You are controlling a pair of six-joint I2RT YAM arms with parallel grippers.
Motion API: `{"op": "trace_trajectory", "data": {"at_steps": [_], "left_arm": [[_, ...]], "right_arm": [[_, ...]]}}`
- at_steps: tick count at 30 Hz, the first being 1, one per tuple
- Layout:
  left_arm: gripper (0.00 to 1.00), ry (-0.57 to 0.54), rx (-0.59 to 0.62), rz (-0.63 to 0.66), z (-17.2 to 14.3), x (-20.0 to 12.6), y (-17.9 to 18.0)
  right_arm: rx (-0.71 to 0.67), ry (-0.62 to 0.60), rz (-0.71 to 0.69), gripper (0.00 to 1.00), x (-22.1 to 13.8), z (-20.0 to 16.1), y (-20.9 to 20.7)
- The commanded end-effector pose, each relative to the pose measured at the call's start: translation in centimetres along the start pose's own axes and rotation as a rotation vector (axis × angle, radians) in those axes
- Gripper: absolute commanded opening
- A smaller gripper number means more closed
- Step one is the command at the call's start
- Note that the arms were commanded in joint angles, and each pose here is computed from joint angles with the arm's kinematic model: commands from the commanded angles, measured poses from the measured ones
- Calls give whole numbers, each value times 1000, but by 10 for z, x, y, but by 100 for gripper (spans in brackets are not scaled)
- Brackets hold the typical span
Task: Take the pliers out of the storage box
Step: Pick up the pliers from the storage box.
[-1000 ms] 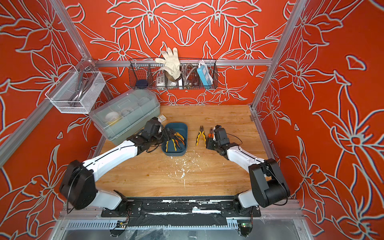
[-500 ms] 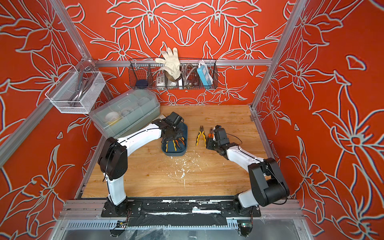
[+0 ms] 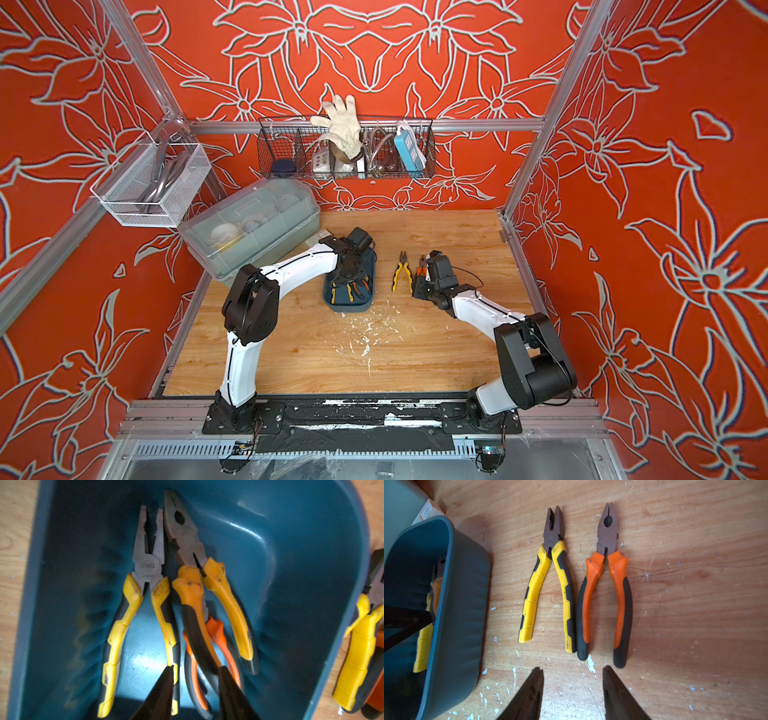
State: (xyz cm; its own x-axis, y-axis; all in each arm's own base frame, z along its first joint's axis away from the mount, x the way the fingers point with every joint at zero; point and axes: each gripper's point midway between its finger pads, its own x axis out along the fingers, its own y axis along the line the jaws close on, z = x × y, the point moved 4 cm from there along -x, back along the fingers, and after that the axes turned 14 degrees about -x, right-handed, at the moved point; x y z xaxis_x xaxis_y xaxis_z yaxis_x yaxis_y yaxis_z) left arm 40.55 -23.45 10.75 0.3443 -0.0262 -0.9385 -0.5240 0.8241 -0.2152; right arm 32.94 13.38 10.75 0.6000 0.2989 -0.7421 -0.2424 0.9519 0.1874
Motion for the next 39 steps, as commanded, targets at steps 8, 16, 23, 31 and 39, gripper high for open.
{"op": "trace_trajectory", "data": {"at_steps": [8,16,23,31,39], "left_arm": [[37,20,19,67,-8,24,3],[12,42,12,87,-15,35,9],[0,22,28,81,-12,20,17],[0,12,36,-90,-4,-10,15],[0,38,30,-236,-5,-19,12]], "right_arm": [[-7,16,9,49,0,2,4],[-7,14,13,48,0,2,5],[-5,16,18,48,0,1,5],[1,19,32,48,2,1,7],[-1,14,36,48,2,1,7]]}}
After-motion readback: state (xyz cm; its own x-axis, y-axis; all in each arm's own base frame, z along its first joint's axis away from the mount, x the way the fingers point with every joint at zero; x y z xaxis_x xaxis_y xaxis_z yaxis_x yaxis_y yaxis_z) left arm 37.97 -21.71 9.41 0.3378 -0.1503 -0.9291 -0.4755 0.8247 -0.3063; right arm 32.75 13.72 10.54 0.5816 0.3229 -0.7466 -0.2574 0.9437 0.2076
